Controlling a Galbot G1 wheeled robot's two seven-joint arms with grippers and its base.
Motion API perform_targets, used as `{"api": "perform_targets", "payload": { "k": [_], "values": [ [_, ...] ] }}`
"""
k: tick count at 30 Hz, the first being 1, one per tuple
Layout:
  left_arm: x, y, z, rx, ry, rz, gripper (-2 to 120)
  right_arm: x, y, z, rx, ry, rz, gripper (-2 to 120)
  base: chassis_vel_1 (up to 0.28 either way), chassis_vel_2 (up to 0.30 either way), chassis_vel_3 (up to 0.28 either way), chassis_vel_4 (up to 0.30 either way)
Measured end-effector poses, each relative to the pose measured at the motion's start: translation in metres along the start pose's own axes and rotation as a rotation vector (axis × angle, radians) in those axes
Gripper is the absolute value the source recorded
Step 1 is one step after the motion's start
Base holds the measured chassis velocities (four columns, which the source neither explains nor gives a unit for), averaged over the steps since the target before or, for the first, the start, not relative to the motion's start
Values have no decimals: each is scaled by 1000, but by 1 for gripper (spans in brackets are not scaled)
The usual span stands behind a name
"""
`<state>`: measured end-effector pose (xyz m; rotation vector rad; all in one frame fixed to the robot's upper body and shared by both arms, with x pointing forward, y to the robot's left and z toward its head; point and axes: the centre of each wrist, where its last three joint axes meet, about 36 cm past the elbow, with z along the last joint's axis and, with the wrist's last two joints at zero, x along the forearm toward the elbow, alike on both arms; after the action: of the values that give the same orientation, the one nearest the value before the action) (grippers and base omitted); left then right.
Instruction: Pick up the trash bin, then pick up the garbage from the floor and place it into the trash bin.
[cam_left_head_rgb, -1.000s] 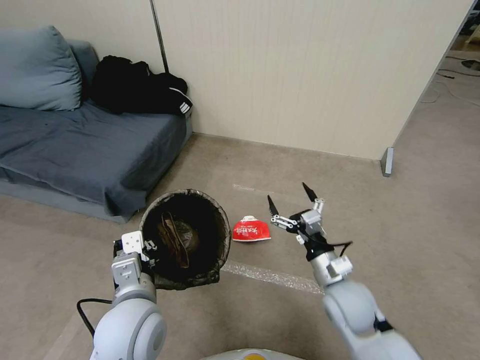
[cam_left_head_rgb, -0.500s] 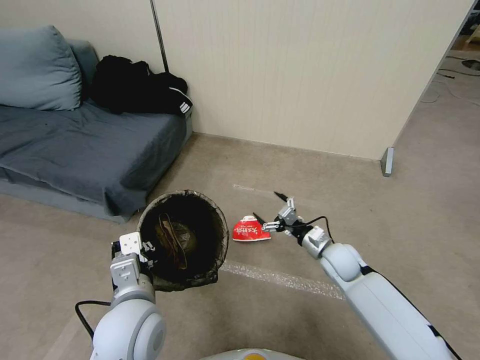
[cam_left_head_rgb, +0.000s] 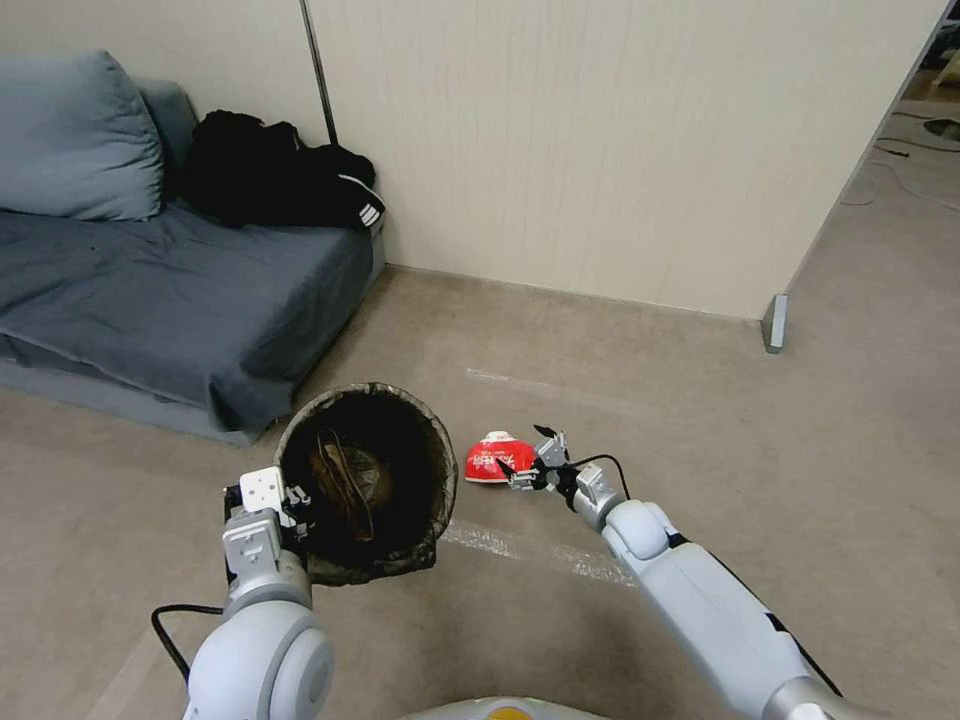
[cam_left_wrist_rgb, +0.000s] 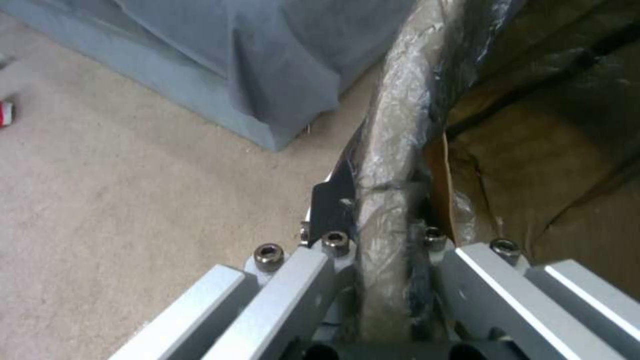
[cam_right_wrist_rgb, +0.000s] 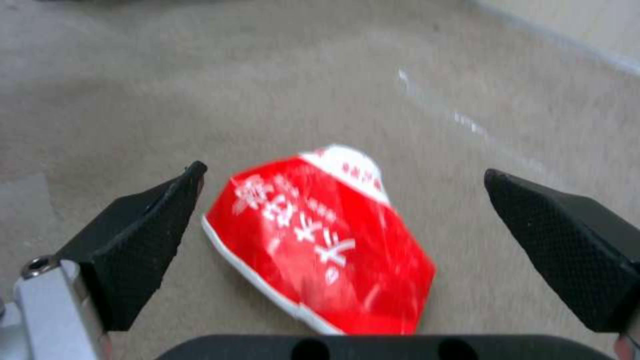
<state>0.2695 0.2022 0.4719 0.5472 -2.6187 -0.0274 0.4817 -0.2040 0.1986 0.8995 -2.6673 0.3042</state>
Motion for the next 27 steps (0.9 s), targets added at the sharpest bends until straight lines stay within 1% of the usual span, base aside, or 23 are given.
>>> {"api": "perform_targets", "payload": {
  "k": [5, 6, 10, 17, 27],
  "values": [
    [0, 0, 0, -3, 0, 0, 0, -3, 0, 10, -35, 28, 20, 100, 0, 0, 0, 0],
    [0, 0, 1, -4, 1, 0, 0, -3, 0, 13, -57, 33, 28, 100, 0, 0, 0, 0],
    [1, 0, 1, -4, 2, 0, 0, -3, 1, 17, -90, 43, 37, 100, 0, 0, 0, 0],
    [4, 2, 3, -12, 5, -3, 0, -7, -1, 34, -182, 79, 80, 100, 0, 0, 0, 0],
    [7, 2, 5, -22, 8, -9, 0, -23, -2, 42, -252, 118, 124, 100, 0, 0, 0, 0]
  ]
}}
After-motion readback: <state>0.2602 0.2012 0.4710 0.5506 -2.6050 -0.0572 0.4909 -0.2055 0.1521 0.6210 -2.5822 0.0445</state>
